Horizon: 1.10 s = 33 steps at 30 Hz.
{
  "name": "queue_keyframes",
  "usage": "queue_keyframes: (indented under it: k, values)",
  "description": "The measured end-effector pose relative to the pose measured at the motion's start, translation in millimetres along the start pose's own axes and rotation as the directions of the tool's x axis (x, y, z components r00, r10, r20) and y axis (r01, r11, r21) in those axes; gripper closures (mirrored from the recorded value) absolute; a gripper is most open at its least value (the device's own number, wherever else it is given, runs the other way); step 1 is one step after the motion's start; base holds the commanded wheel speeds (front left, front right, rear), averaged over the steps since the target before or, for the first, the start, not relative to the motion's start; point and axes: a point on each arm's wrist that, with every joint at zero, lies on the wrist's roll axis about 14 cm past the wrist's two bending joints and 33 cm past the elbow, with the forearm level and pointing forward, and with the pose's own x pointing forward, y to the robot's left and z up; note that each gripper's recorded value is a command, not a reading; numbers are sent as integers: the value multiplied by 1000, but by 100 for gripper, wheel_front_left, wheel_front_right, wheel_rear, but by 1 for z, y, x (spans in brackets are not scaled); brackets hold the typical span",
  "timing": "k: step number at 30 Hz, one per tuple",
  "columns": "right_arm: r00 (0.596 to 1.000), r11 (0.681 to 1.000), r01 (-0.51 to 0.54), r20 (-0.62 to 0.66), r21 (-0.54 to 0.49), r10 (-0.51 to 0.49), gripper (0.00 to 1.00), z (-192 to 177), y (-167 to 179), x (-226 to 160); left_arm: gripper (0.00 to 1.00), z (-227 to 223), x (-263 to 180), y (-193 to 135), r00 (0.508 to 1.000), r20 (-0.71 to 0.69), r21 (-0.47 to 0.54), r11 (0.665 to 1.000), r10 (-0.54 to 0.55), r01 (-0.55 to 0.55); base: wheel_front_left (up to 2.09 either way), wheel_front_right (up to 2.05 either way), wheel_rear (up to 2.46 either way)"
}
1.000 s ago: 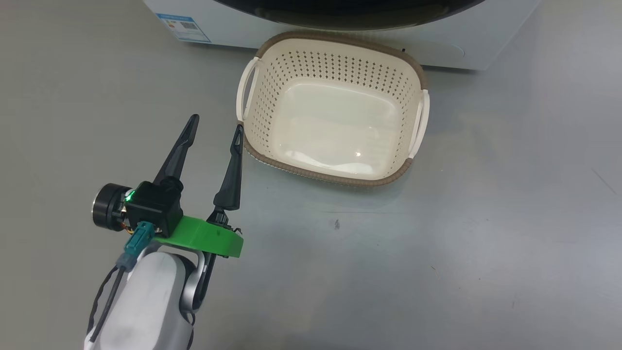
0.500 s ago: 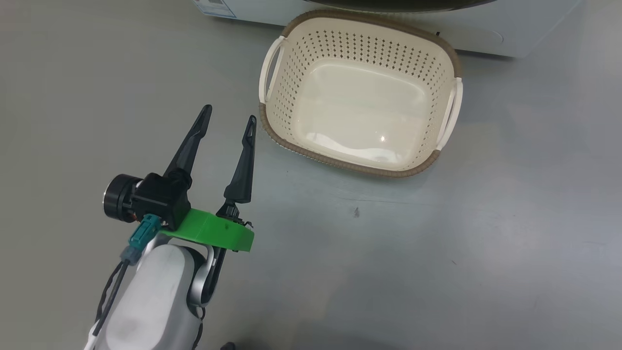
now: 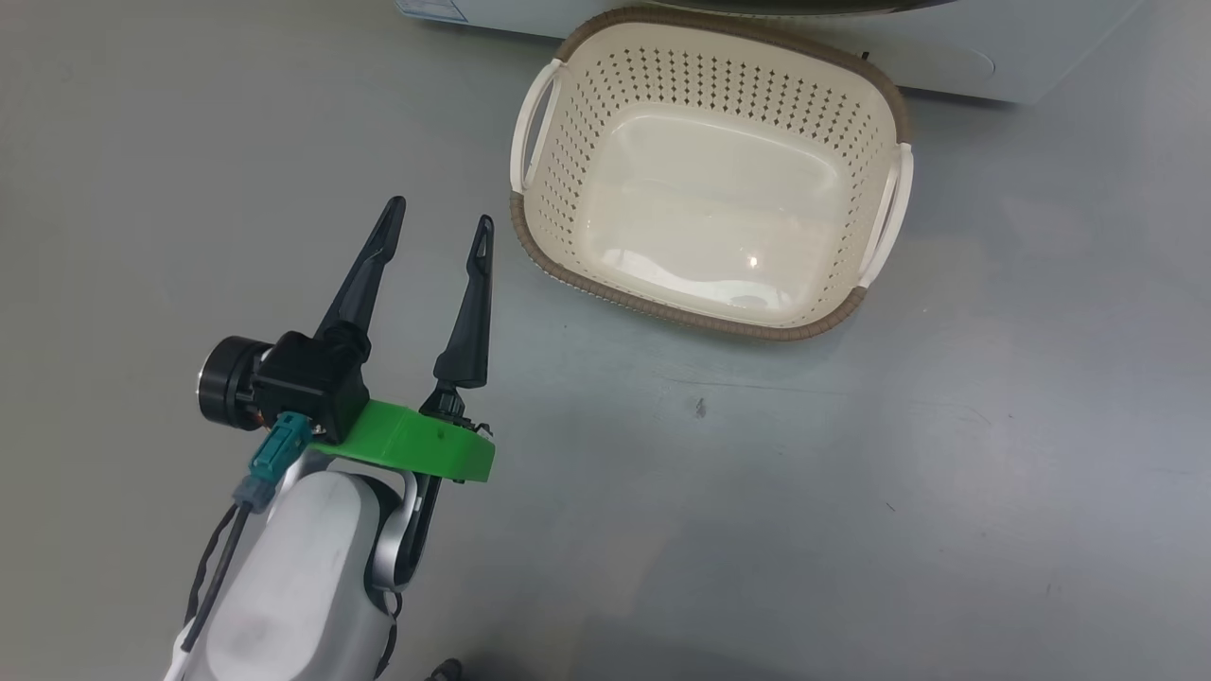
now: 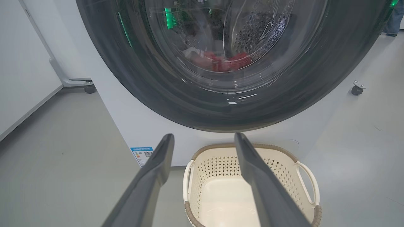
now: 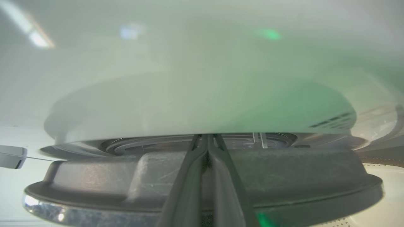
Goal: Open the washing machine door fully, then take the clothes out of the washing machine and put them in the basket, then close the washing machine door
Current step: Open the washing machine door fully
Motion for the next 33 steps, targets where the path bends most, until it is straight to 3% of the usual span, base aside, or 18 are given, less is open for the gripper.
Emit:
queue_keyframes:
  k: [33]
  values:
    - [986, 1000, -2, -164, 14, 4, 100, -29, 3, -24, 0, 19, 4, -14, 998, 51, -8, 1000, -27, 28, 0, 0, 0]
